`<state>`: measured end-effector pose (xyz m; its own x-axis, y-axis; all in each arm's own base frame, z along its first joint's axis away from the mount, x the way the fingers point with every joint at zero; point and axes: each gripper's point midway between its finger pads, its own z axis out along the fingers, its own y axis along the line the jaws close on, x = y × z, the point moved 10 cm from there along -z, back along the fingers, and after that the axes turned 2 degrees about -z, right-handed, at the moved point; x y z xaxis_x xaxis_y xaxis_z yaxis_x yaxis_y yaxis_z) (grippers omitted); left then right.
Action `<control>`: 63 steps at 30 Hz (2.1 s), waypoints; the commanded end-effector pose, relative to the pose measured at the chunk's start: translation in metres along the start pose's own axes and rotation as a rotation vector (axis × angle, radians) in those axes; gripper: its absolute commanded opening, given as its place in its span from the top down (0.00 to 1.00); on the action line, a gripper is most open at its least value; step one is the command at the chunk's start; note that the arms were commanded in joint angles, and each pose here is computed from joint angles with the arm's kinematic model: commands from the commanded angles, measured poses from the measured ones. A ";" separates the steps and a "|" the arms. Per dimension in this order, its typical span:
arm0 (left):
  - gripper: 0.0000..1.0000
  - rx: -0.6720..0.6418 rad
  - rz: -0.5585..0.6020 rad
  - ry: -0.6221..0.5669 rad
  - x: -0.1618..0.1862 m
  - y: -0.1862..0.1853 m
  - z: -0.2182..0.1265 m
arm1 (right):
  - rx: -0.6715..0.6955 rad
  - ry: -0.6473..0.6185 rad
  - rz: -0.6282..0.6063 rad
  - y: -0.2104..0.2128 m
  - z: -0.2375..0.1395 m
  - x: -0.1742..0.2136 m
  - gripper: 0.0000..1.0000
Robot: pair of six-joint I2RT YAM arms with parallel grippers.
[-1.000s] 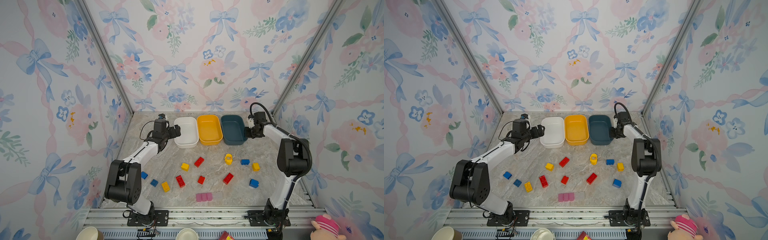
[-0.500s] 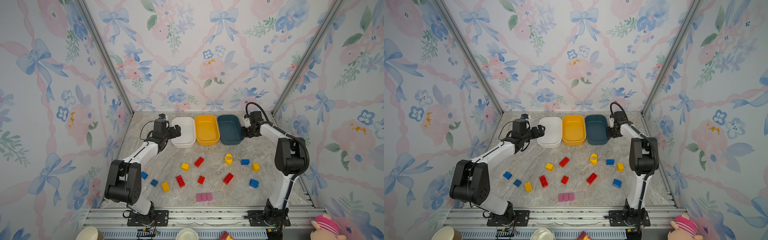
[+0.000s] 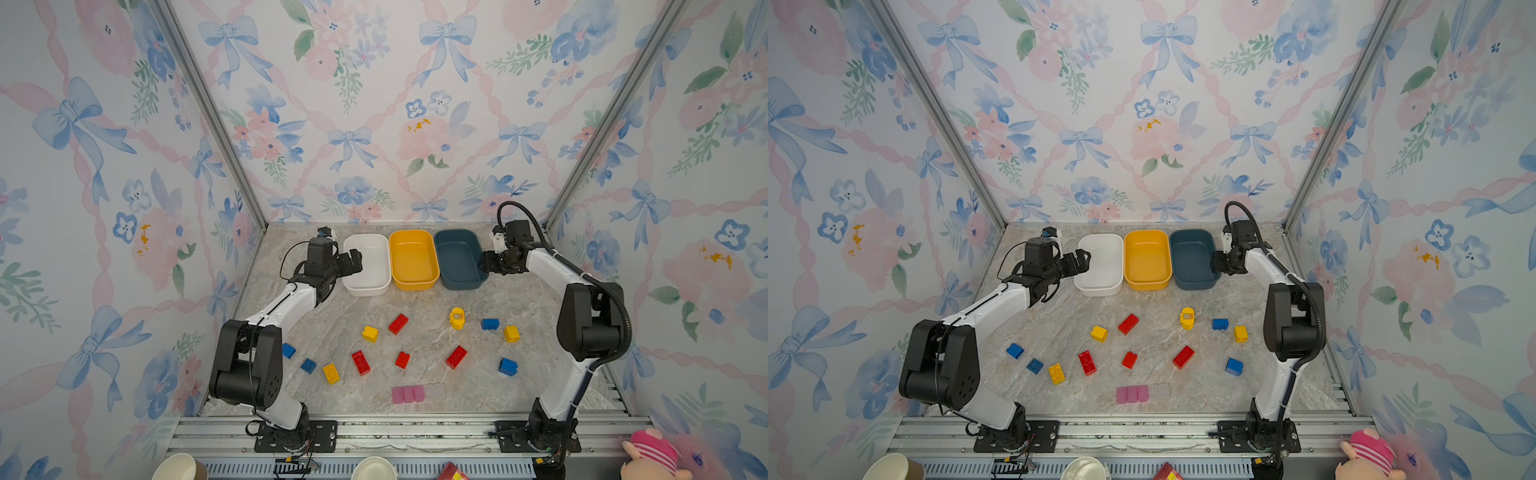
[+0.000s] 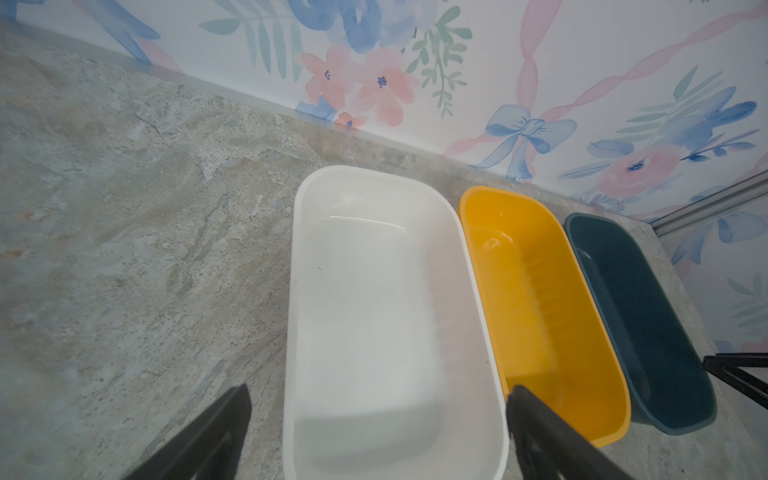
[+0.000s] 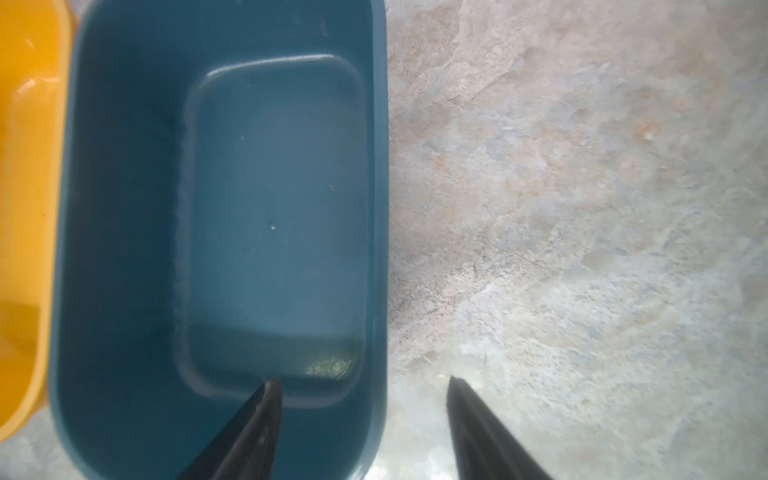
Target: Sort the legos into containers by color
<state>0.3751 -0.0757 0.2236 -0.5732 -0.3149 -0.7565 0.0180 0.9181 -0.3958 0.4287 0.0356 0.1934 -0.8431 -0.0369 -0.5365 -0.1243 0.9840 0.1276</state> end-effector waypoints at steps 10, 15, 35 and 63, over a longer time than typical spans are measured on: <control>0.02 0.035 0.000 -0.043 0.003 0.000 -0.025 | -0.012 0.052 0.091 0.029 -0.059 0.061 0.18; 0.02 0.058 -0.019 -0.039 0.010 0.001 -0.032 | -0.012 0.089 0.072 0.053 -0.062 0.092 0.14; 0.02 0.087 -0.066 -0.026 0.039 0.009 -0.052 | -0.022 0.202 -0.028 0.114 -0.023 0.133 0.11; 0.02 0.092 -0.083 -0.013 0.045 0.011 -0.047 | 0.054 0.260 -0.078 0.128 0.016 0.140 0.26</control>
<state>0.3110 -0.0685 0.2082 -0.5757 -0.3793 -0.7243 0.0350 0.8736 -0.4853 0.2995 0.1531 0.1219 -0.9412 -0.1511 -0.3023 -0.1761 0.9827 0.0569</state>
